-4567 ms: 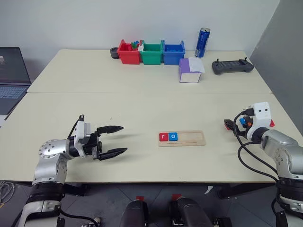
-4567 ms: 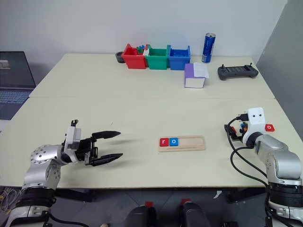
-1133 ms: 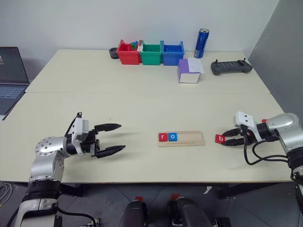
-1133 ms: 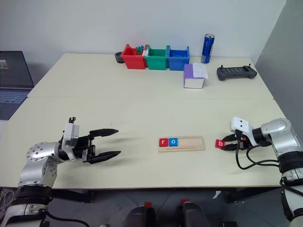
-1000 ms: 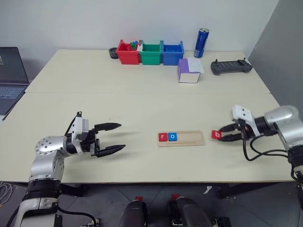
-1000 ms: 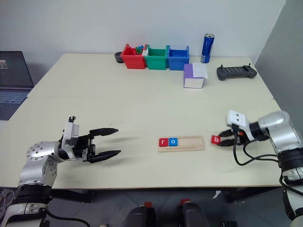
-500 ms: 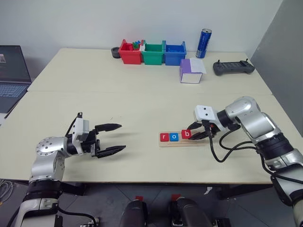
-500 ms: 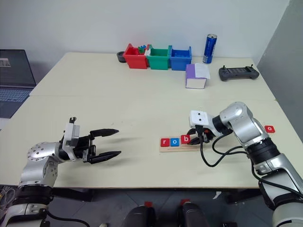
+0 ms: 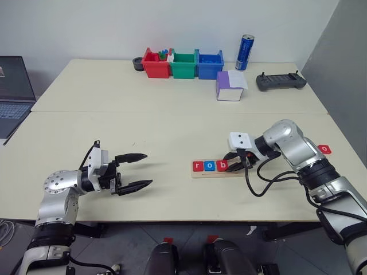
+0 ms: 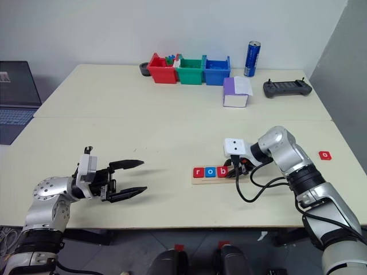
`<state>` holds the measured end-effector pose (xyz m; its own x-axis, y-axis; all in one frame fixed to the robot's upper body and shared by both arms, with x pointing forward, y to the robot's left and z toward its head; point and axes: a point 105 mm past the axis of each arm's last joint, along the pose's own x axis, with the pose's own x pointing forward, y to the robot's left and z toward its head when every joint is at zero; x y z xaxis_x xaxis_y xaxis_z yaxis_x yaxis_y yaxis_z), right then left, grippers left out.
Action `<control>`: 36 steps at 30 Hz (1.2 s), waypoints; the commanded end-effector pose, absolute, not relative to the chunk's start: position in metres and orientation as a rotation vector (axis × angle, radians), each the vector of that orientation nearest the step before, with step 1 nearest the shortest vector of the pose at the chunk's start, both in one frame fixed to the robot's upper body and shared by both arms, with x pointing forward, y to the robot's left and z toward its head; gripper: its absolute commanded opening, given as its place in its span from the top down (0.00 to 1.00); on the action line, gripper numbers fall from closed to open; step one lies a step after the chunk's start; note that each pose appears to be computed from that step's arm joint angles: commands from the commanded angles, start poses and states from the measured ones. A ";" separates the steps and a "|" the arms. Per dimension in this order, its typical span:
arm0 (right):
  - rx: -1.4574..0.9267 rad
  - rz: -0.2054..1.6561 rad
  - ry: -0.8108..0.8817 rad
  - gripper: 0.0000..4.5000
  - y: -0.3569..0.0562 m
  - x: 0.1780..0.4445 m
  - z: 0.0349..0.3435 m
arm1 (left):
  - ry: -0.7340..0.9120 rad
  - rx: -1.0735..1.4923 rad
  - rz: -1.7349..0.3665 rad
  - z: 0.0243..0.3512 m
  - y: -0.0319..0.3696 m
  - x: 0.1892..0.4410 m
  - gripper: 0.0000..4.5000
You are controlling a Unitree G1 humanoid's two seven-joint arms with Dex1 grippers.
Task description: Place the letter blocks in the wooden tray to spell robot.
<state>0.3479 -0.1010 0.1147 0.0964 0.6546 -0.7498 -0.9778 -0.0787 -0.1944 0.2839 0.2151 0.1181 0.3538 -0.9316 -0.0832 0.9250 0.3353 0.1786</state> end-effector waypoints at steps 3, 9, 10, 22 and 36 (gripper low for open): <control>-0.886 1.439 0.465 0.68 -0.099 0.353 0.126 | -0.081 0.237 -1.197 0.128 0.220 0.279 0.00; -0.893 1.439 0.470 0.68 -0.099 0.354 0.125 | -0.077 0.236 -1.188 0.128 0.221 0.277 0.00; -0.896 1.438 0.471 0.68 -0.100 0.354 0.125 | -0.078 0.236 -1.186 0.128 0.221 0.277 0.00; -0.893 1.448 0.473 0.68 -0.092 0.353 0.125 | -0.082 0.233 -1.182 0.127 0.222 0.278 0.00; -0.917 1.432 0.477 0.68 -0.095 0.356 0.127 | -0.082 0.234 -1.183 0.128 0.221 0.279 0.00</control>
